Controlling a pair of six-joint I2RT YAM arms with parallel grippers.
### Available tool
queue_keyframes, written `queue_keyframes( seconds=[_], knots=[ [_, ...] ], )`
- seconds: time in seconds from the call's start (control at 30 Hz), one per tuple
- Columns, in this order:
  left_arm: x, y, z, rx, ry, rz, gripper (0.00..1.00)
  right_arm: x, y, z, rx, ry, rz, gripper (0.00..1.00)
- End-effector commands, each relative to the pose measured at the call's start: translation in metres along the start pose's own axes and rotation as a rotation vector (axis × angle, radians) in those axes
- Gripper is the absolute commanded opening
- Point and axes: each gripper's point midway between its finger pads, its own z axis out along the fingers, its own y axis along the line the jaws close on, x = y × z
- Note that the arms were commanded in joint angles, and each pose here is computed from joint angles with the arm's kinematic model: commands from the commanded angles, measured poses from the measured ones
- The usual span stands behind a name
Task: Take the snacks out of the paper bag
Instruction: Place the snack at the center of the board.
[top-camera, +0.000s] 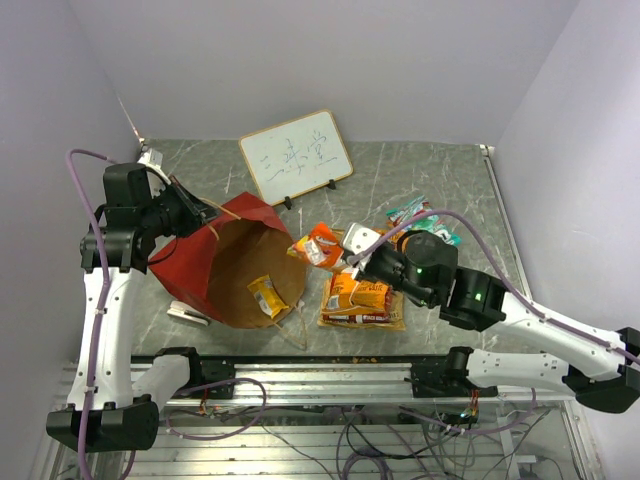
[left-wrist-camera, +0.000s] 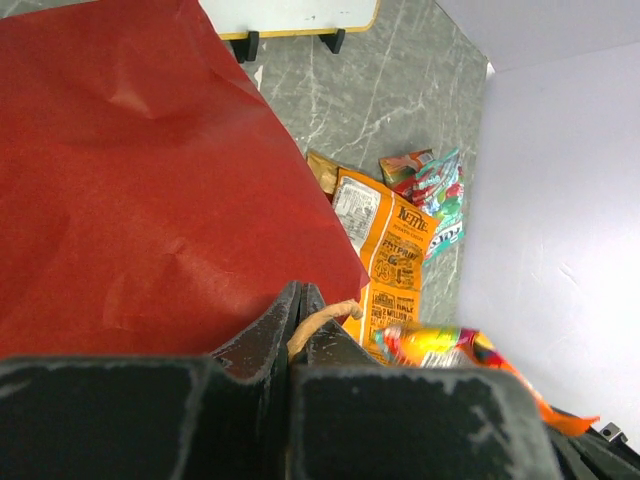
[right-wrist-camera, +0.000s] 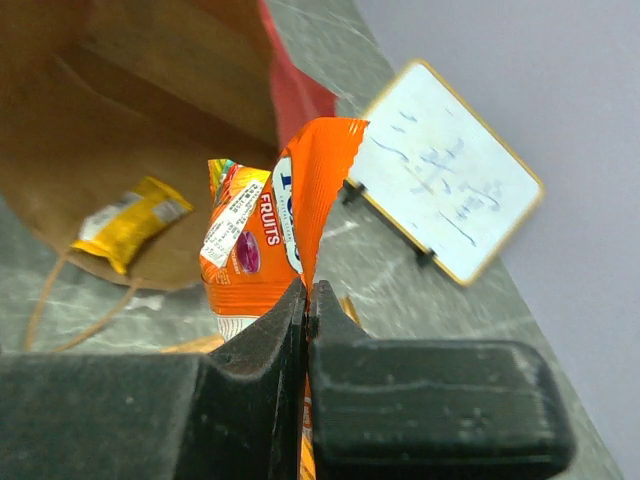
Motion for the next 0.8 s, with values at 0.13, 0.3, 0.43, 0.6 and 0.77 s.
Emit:
queue_keyframes(
  seconds=[0.13,0.3,0.43,0.6,0.77],
  knots=[
    [-0.007,-0.002,-0.008,-0.005,-0.057,0.013,0.07,0.076,-0.044,-0.004,0.218,0.296,-0.199,0.00],
    [-0.004,-0.002,-0.011,0.002,-0.059,0.005,0.07,0.118,-0.058,-0.011,0.220,0.419,-0.292,0.00],
    [-0.002,0.000,-0.011,-0.002,-0.052,0.009,0.07,0.153,-0.031,-0.016,0.062,0.499,-0.366,0.00],
    [-0.003,-0.003,-0.009,0.016,-0.053,0.003,0.07,0.173,0.025,-0.020,-0.203,0.469,-0.305,0.00],
    [-0.004,-0.006,-0.007,0.028,-0.044,0.000,0.07,0.197,0.067,-0.029,-0.395,0.500,-0.258,0.00]
  ],
)
